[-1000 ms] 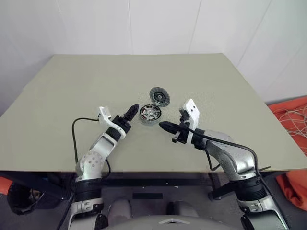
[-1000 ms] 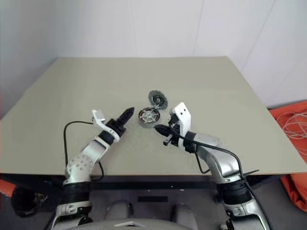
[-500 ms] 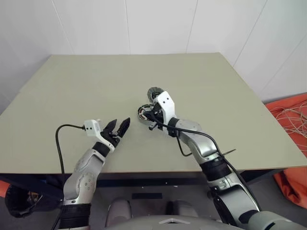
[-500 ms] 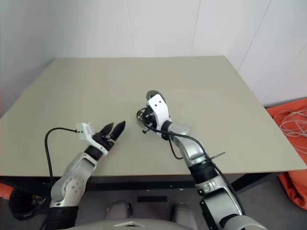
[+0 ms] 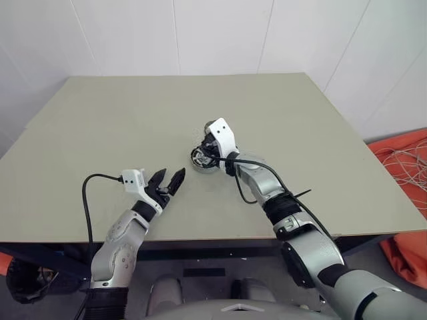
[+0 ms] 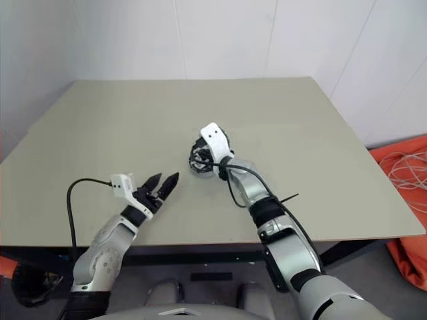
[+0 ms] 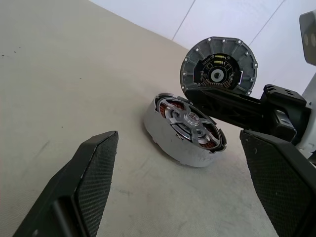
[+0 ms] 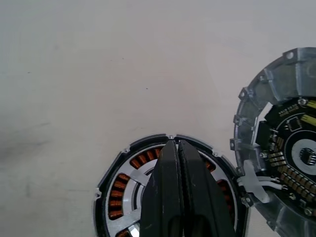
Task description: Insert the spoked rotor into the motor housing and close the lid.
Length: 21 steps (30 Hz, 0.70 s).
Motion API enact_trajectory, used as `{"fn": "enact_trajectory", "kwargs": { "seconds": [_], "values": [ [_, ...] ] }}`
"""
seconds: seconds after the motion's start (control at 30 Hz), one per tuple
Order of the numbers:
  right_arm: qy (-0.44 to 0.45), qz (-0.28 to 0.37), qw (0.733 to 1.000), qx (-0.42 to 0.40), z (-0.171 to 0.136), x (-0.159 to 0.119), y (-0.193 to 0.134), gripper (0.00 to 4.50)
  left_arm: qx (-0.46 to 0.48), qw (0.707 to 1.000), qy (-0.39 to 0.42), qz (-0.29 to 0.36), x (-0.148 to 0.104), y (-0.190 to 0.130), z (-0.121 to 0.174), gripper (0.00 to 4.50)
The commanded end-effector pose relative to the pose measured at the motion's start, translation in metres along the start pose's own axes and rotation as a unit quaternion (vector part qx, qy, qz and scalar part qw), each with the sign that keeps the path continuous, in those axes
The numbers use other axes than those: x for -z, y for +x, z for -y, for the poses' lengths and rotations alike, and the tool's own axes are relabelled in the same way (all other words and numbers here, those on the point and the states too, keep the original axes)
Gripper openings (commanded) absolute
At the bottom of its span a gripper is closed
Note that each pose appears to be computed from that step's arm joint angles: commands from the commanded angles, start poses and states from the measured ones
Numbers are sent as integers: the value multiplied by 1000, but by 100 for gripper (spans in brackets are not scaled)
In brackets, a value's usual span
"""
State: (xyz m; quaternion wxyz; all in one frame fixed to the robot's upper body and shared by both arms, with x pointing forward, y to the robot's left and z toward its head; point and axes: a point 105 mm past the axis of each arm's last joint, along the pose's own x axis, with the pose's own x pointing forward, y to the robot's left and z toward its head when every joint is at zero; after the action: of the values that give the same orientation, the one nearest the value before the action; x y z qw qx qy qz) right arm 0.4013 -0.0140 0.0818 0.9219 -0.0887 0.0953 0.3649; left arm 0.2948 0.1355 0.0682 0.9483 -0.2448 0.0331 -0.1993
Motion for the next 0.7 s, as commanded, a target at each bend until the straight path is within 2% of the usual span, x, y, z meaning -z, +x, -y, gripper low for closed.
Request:
{"fn": "enact_trajectory", "kwargs": {
  "seconds": [0.03,0.2,0.3,0.37,0.43,0.57,0.7],
  "values": [
    [-10,-4,1000,-2,3,0,1,0,20,1000,7,18,-11,4,9,417],
    [-16,-50,998,-28,-4,27,-4,0,10,1000,-1,15,-9,4,4,417],
    [-13,-55,998,-39,-7,29,-6,0,8,1000,-4,12,-8,4,4,417],
    [-20,-41,998,-54,-10,18,-7,0,8,1000,-4,10,-7,5,3,417],
    [-68,-21,993,-92,-17,-2,-10,0,8,1000,-6,6,-5,6,3,417],
    [-156,-17,976,-149,-23,-24,-18,0,9,1000,-8,2,-3,8,3,417],
    [-196,-25,965,-170,-18,-35,-20,83,9,1000,-11,0,-2,10,2,421]
  ]
}}
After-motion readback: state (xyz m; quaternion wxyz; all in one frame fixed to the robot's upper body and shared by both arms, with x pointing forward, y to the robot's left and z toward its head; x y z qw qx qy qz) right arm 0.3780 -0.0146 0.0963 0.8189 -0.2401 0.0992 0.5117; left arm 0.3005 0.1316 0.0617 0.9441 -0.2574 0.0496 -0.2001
